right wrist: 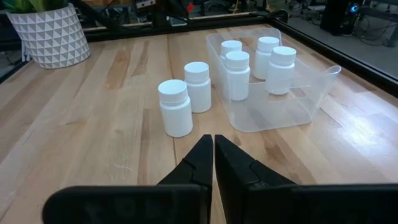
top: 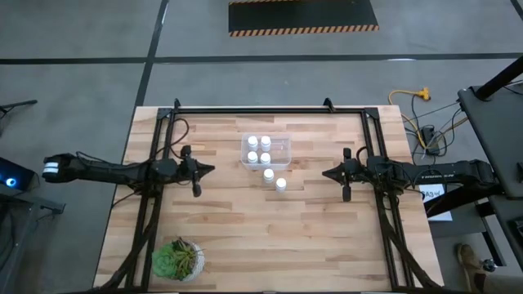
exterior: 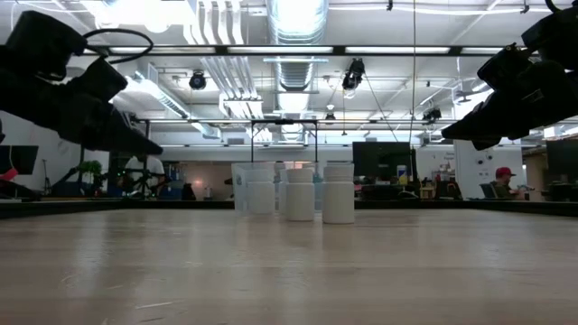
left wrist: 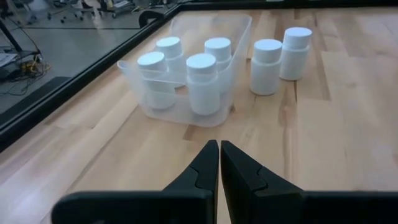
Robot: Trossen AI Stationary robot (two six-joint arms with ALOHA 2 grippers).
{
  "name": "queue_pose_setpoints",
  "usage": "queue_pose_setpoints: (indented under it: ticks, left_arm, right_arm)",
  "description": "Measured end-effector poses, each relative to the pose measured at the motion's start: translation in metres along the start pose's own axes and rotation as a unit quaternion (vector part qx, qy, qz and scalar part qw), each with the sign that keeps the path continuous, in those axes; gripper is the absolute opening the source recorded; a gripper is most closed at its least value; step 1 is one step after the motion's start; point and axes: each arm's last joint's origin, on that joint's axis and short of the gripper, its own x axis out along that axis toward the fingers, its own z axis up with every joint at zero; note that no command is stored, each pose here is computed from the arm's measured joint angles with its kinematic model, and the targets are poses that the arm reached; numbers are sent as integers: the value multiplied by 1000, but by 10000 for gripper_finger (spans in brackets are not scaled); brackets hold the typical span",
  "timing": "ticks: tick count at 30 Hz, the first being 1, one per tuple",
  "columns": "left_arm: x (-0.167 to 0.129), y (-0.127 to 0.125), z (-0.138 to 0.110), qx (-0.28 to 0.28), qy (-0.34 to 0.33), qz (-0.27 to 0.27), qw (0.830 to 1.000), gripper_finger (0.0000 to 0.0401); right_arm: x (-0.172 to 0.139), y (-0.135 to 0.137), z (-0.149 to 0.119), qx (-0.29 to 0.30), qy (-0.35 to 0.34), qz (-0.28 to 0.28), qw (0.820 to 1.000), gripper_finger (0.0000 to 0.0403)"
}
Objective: Pick and place pill bottles into a basket
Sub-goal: Put the top white pill bottle into the transparent bin
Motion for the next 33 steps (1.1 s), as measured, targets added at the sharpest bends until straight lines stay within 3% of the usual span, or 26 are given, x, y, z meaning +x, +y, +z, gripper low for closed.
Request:
queue_pose_setpoints:
  ticks: [14,21,33]
  left_arm:
    - [1,1,2,0,-12,20,1000,0]
    - [1,1,3,-1,-13,20,1000,0]
    - [0,1,7,-7,-32,20,999,0]
  right_arm:
    - [0,1,6,-4,-31,2,1000,9]
    - [1,-4,4,11,-26,-73,997,9]
    - [4,-4,-1,19,0,-76,997,9]
